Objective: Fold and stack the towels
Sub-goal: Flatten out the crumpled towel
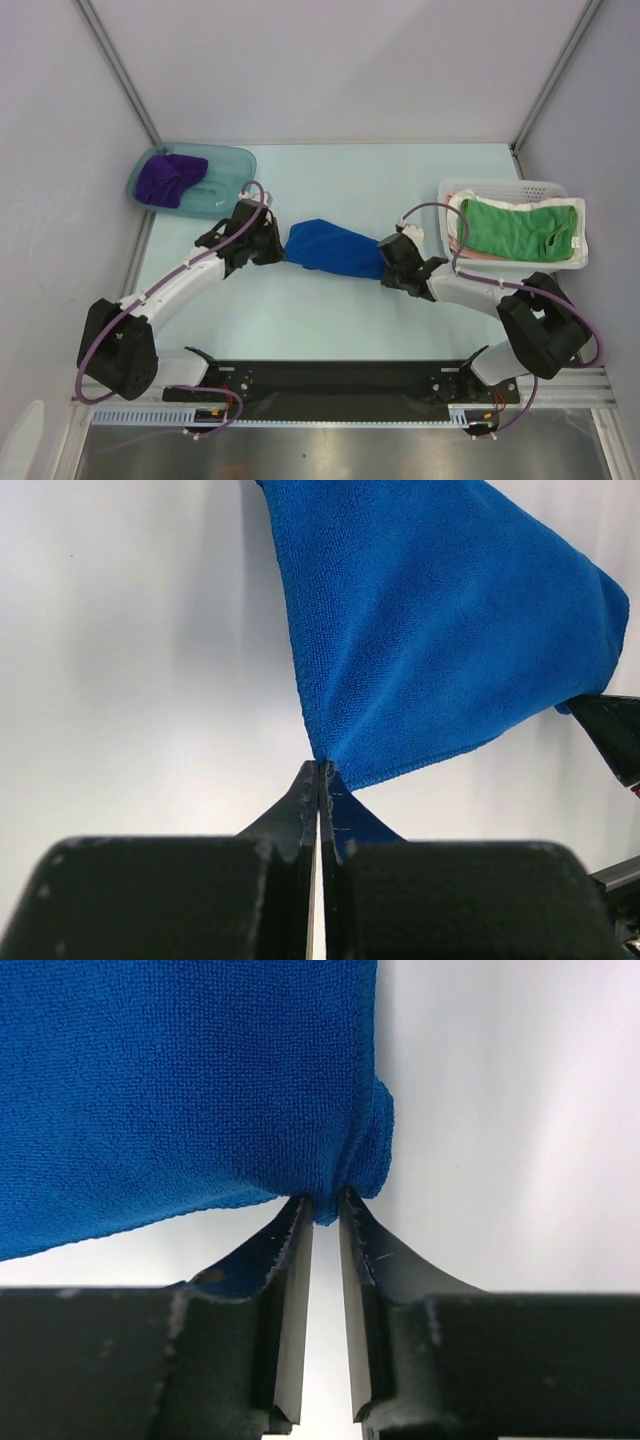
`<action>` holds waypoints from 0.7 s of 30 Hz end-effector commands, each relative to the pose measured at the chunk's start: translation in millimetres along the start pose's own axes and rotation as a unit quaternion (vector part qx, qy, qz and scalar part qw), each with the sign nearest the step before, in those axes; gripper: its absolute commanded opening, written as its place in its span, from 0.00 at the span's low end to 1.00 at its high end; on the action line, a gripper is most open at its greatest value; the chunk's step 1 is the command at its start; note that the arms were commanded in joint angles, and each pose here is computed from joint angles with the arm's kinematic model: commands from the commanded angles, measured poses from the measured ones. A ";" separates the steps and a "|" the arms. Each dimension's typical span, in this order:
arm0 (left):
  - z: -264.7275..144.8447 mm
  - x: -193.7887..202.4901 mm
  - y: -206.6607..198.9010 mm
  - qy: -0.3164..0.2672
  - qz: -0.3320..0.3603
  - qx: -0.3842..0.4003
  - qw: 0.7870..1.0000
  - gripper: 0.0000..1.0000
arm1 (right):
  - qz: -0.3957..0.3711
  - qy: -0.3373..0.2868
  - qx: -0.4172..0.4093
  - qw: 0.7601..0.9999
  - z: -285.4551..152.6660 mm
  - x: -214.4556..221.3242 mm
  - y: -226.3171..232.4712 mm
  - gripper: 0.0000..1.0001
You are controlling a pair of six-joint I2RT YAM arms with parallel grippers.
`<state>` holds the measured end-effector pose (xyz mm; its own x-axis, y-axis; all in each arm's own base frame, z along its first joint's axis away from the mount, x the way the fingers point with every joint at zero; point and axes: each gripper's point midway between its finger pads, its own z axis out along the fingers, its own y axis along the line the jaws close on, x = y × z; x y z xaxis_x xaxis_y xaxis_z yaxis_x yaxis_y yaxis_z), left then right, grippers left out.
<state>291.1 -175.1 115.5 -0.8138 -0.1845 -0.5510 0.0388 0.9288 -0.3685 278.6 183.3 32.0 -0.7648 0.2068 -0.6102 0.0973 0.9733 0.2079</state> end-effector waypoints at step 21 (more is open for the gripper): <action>-19.5 -27.6 -23.2 -0.031 0.026 0.045 0.998 0.00 | -0.016 -0.041 -0.056 0.997 -76.8 -56.7 11.3 0.00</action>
<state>294.1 -179.8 122.1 -0.8115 -0.1693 -0.5593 0.0676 0.9235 -0.3775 270.3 173.2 95.2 -0.7368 0.1970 -0.6468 0.0381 0.9672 0.2512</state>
